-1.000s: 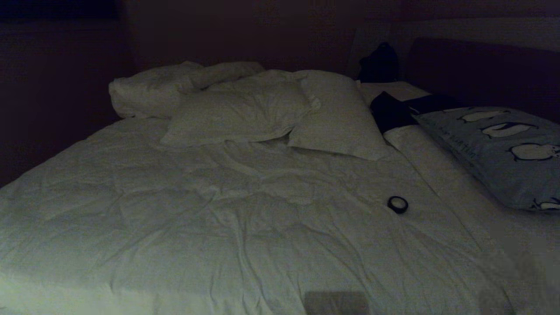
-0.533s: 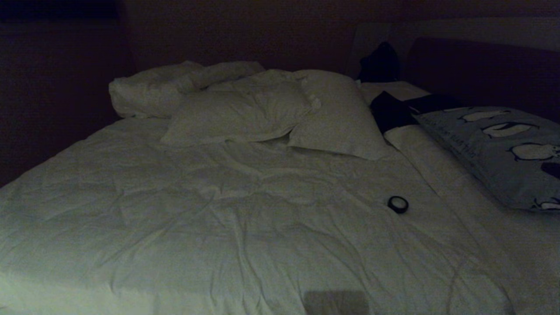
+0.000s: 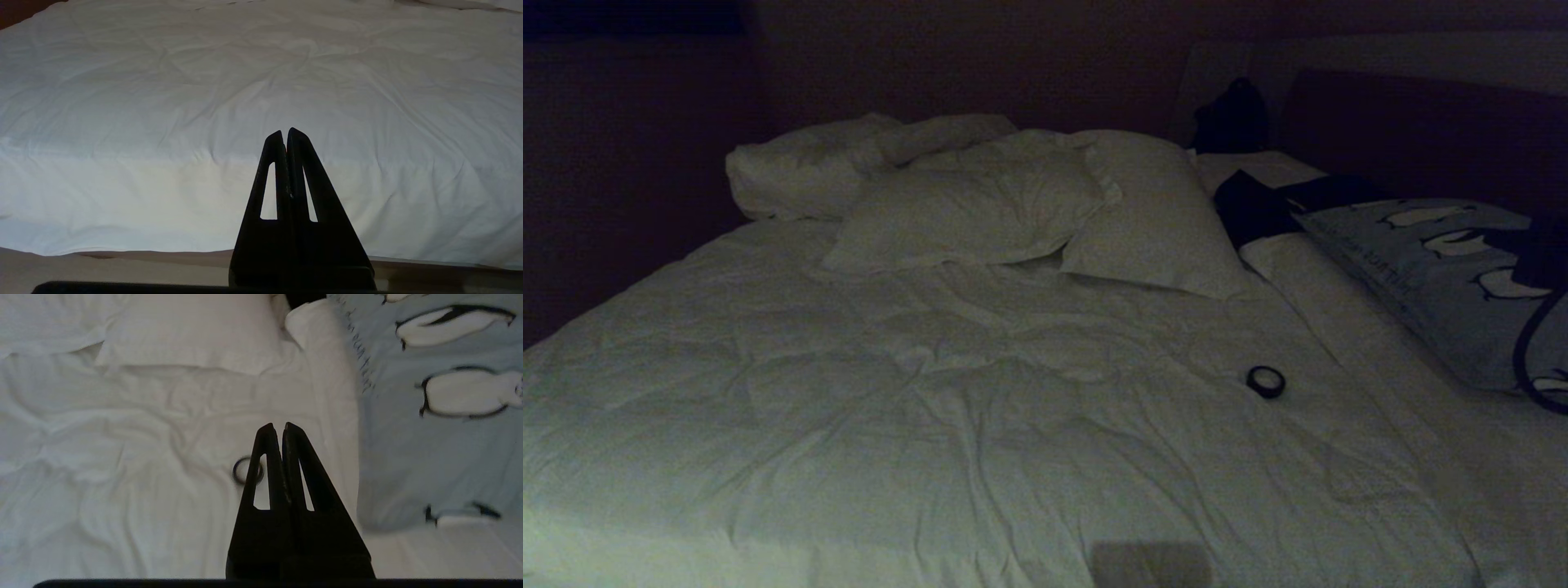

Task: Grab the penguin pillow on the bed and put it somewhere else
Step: Pick up the pillow

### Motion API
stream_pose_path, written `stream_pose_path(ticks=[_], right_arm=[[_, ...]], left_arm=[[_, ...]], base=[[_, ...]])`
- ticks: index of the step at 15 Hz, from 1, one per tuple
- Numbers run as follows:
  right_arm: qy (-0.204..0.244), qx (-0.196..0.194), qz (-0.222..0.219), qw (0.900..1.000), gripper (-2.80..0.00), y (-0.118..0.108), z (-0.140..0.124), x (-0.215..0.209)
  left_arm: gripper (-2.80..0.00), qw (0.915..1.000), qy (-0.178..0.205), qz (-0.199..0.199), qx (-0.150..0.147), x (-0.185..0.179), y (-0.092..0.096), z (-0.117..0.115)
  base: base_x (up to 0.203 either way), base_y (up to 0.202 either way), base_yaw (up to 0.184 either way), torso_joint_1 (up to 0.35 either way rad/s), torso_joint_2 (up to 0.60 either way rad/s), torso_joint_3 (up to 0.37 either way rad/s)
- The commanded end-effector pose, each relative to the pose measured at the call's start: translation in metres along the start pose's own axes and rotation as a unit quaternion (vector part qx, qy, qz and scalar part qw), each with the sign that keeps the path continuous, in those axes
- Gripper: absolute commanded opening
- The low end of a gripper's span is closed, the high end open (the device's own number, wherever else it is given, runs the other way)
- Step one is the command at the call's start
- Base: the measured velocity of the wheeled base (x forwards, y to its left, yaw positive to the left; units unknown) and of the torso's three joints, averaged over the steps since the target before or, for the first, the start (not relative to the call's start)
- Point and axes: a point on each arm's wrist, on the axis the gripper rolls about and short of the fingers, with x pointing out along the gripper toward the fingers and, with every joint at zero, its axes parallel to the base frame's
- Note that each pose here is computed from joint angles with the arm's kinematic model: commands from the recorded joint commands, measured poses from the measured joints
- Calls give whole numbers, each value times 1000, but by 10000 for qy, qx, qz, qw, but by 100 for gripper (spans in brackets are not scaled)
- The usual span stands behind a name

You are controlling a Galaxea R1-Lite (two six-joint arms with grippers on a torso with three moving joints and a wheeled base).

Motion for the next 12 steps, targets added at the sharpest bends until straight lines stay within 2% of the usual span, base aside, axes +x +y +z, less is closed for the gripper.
stream_pose_path(ticks=[1,5,9,12], right_arm=[[157,13,-109,9998,-280,-5,-1,29],[-44,20,-379,9993,-280,-21,-7,68],[-221,53,-842,9962,-280,-54,-6,107],[-309,45,-1027,9942,-280,-72,-12,131]], left_arm=[[-280,10000,7,2,-5,0,0,0],[-280,10000,7,2,-5,0,0,0],[-280,10000,7,-6,3,0,0,0],[-280,10000,7,2,-5,0,0,0]], base=[[0,0,0,0,0,0],[0,0,0,0,0,0],[0,0,0,0,0,0],[0,0,0,0,0,0]])
